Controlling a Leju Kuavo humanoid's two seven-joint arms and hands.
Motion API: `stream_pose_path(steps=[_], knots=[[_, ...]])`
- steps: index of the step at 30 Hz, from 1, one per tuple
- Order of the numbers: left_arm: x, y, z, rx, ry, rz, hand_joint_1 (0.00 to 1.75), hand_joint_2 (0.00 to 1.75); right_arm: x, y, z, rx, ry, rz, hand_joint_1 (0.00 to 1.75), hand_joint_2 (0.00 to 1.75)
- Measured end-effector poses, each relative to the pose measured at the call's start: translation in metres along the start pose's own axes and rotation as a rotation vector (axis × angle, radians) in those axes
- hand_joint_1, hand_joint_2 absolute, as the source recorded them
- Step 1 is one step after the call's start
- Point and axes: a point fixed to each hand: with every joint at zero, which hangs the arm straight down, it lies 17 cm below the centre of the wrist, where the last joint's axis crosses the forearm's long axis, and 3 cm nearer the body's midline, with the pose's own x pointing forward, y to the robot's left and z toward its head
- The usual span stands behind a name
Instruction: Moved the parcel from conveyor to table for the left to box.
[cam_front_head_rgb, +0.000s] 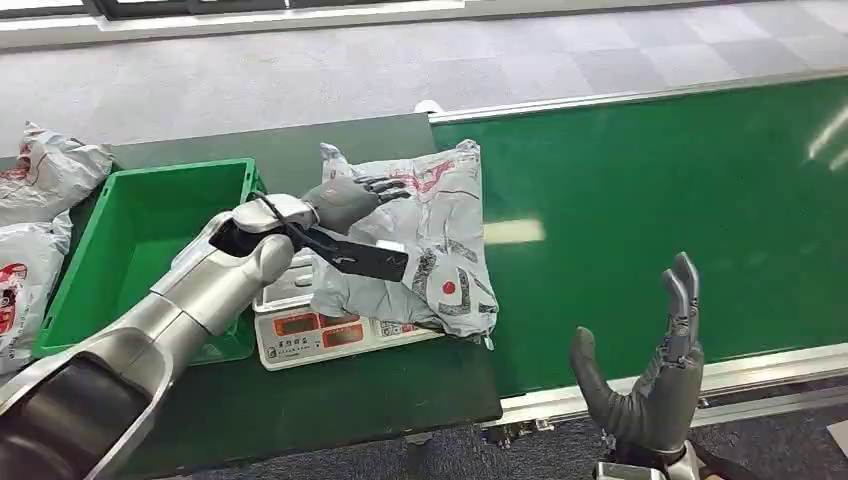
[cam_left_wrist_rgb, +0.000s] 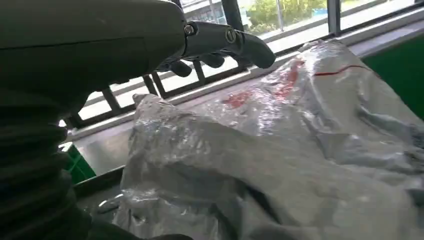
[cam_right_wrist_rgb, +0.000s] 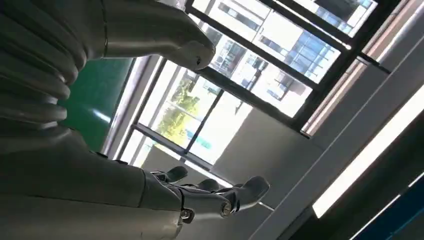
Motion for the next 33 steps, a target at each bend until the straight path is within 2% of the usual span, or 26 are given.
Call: stream_pose_path(steps=[5, 6, 7, 8, 10, 19, 28, 33], knots=[[0.024, -0.031, -0.008, -0.084, -0.050, -0.002, 0.00, 1.75, 0.000, 0.005, -0.007, 0.008, -0.006, -0.010, 0.00, 1.75], [0.026, -0.040, -0.009, -0.104, -0.055, -0.004, 0.09, 1.75, 0.001, 0.006, -0.008, 0.012, -0.008, -0.013, 0.00, 1.75], [0.030, -0.052, -0.010, -0.128, -0.063, -0.004, 1.29, 1.75, 0.002, 0.008, -0.009, 0.014, -0.007, -0.016, 0.00, 1.75], [0.031, -0.059, -0.010, -0.140, -0.066, -0.003, 1.59, 1.75, 0.002, 0.009, -0.009, 0.014, -0.010, -0.016, 0.00, 1.75], [0.033, -0.077, -0.010, -0.171, -0.072, -0.008, 1.75, 1.75, 0.003, 0.009, -0.013, 0.009, -0.016, -0.020, 0.00, 1.75], [0.027, -0.103, -0.007, -0.226, -0.053, -0.011, 1.75, 1.75, 0.007, 0.015, -0.019, 0.008, -0.020, -0.038, 0.00, 1.75], [0.021, -0.102, -0.007, -0.220, -0.041, -0.029, 1.75, 1.75, 0.008, 0.017, -0.020, 0.003, -0.017, -0.043, 0.00, 1.75], [0.015, -0.094, -0.009, -0.169, -0.031, -0.049, 1.75, 1.75, 0.009, 0.022, -0.019, 0.023, -0.008, -0.050, 0.00, 1.75]])
